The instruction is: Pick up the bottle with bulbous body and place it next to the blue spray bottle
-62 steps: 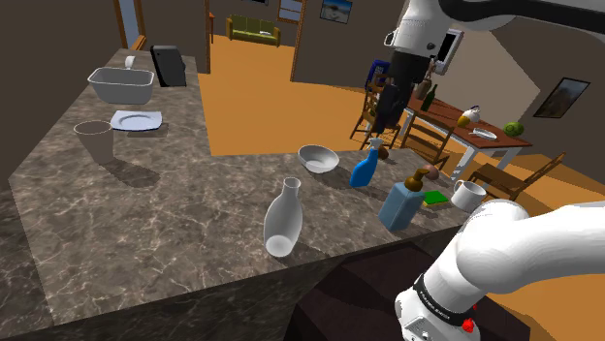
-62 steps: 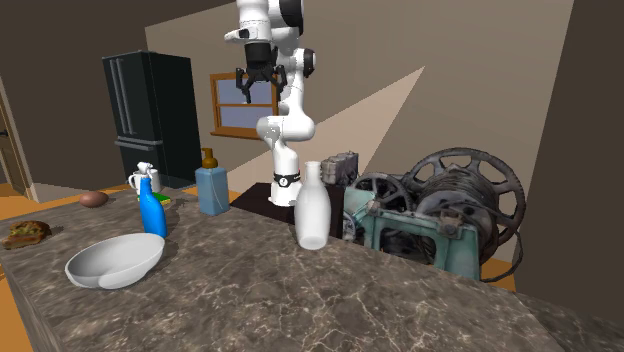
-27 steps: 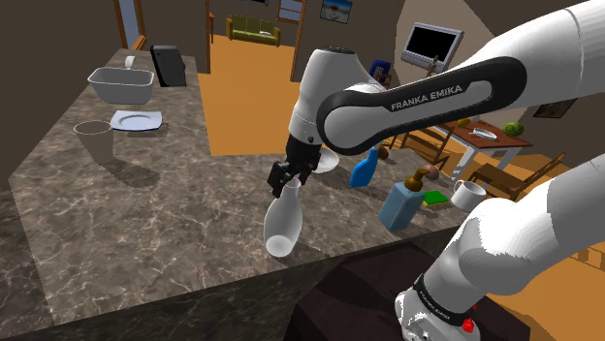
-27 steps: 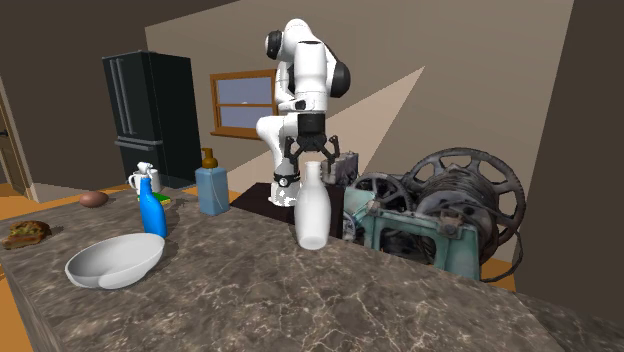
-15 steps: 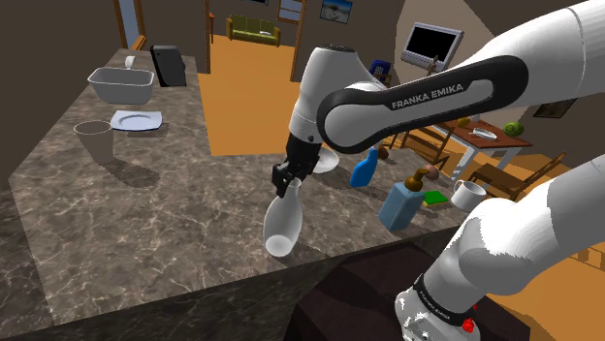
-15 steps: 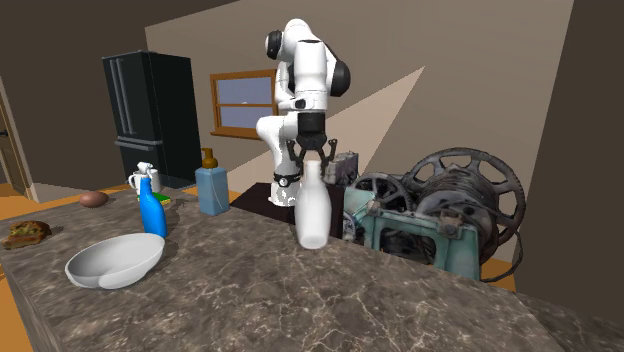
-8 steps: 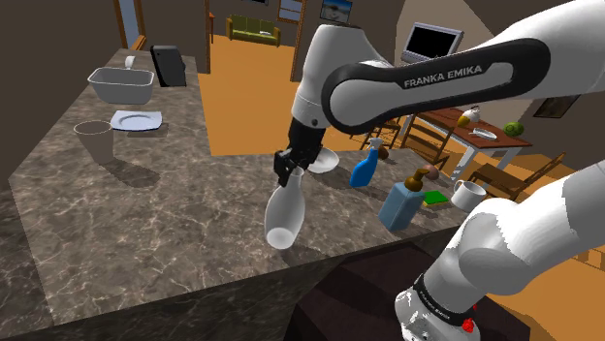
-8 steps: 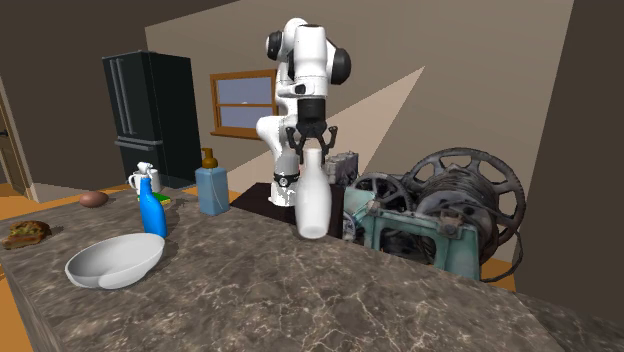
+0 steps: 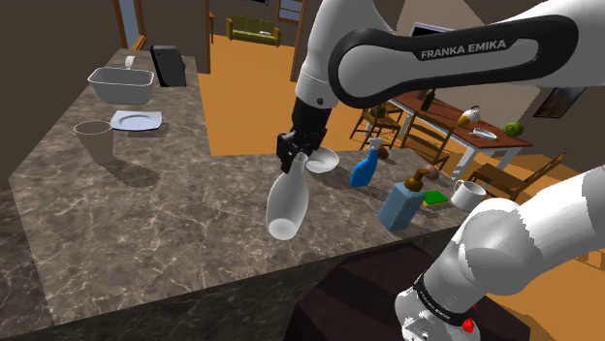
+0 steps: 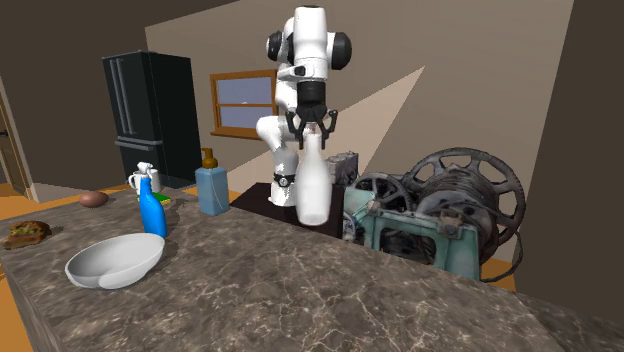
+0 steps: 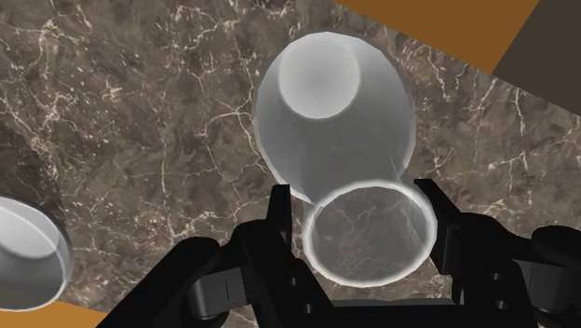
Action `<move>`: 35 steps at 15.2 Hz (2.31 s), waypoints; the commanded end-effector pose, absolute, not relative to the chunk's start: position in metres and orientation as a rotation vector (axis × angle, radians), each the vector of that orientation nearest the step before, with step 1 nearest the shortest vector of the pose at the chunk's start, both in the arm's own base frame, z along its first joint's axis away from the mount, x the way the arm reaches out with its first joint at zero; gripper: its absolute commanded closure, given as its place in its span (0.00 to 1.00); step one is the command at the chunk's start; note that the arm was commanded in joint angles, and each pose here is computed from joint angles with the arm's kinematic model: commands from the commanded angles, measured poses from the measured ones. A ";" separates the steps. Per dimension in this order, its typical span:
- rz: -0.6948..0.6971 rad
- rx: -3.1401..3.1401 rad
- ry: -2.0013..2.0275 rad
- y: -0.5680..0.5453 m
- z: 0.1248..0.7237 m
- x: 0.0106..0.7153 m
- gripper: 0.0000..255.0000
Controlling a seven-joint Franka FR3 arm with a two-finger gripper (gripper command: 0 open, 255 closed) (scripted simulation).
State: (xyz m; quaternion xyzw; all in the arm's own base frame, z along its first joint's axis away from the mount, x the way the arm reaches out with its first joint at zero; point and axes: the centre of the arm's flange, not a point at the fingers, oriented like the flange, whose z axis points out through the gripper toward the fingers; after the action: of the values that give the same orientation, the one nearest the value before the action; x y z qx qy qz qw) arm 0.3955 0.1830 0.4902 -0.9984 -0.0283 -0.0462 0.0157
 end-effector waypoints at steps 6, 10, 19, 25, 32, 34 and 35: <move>-0.144 -3.106 -0.088 0.183 0.527 0.395 1.00; -0.144 -3.106 -0.088 0.183 0.549 0.395 1.00; -0.144 -3.106 -0.088 0.183 0.596 0.395 1.00; -0.144 -3.106 -0.088 0.183 0.628 0.395 1.00; -0.144 -3.106 -0.088 0.183 0.665 0.395 1.00; -0.144 -3.106 -0.088 0.183 0.675 0.395 1.00; -0.144 -3.106 -0.088 0.183 0.681 0.395 1.00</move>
State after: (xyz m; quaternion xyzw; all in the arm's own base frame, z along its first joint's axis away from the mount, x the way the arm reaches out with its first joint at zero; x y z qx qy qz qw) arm 0.3954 0.1824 0.6745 -0.9984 -0.0283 -0.0463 0.0157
